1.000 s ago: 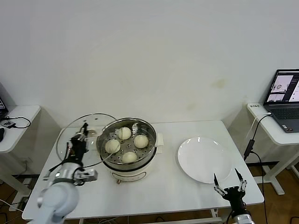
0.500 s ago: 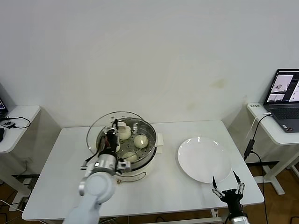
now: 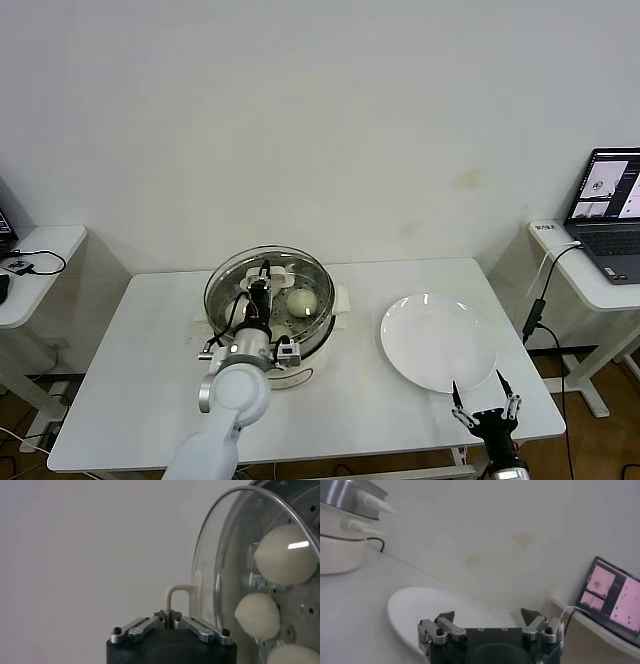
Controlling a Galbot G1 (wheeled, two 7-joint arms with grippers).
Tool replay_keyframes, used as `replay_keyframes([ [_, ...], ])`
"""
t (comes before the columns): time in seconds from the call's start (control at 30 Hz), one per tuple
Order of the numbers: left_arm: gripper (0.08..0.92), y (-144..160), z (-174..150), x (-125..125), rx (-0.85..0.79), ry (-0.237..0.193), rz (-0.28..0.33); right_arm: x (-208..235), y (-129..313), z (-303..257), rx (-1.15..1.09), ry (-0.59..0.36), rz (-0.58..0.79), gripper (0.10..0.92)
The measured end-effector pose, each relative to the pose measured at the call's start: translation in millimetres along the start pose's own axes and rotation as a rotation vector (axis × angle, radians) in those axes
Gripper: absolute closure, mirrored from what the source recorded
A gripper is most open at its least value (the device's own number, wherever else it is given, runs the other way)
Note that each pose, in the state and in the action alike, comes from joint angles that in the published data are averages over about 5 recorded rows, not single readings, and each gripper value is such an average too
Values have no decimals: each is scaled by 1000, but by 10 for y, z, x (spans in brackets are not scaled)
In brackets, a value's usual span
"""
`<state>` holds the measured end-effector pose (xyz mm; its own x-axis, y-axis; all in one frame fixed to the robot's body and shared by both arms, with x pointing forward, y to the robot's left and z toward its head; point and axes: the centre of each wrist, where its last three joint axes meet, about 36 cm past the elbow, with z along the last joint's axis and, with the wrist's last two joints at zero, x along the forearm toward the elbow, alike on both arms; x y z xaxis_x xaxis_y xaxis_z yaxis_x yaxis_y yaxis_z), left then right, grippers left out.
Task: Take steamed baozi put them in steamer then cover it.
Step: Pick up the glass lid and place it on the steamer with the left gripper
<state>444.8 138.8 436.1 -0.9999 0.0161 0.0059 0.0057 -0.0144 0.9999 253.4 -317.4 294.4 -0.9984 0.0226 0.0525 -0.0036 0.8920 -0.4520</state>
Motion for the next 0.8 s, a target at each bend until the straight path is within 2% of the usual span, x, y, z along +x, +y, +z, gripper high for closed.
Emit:
replay_keyframes([
  [0.7, 874, -113, -81, -40, 9, 1, 41, 13, 26, 15, 4, -5, -18, 199],
  [0.8, 853, -111, -89, -42, 20, 2, 39, 12, 30, 14, 5, -6, -22, 200],
])
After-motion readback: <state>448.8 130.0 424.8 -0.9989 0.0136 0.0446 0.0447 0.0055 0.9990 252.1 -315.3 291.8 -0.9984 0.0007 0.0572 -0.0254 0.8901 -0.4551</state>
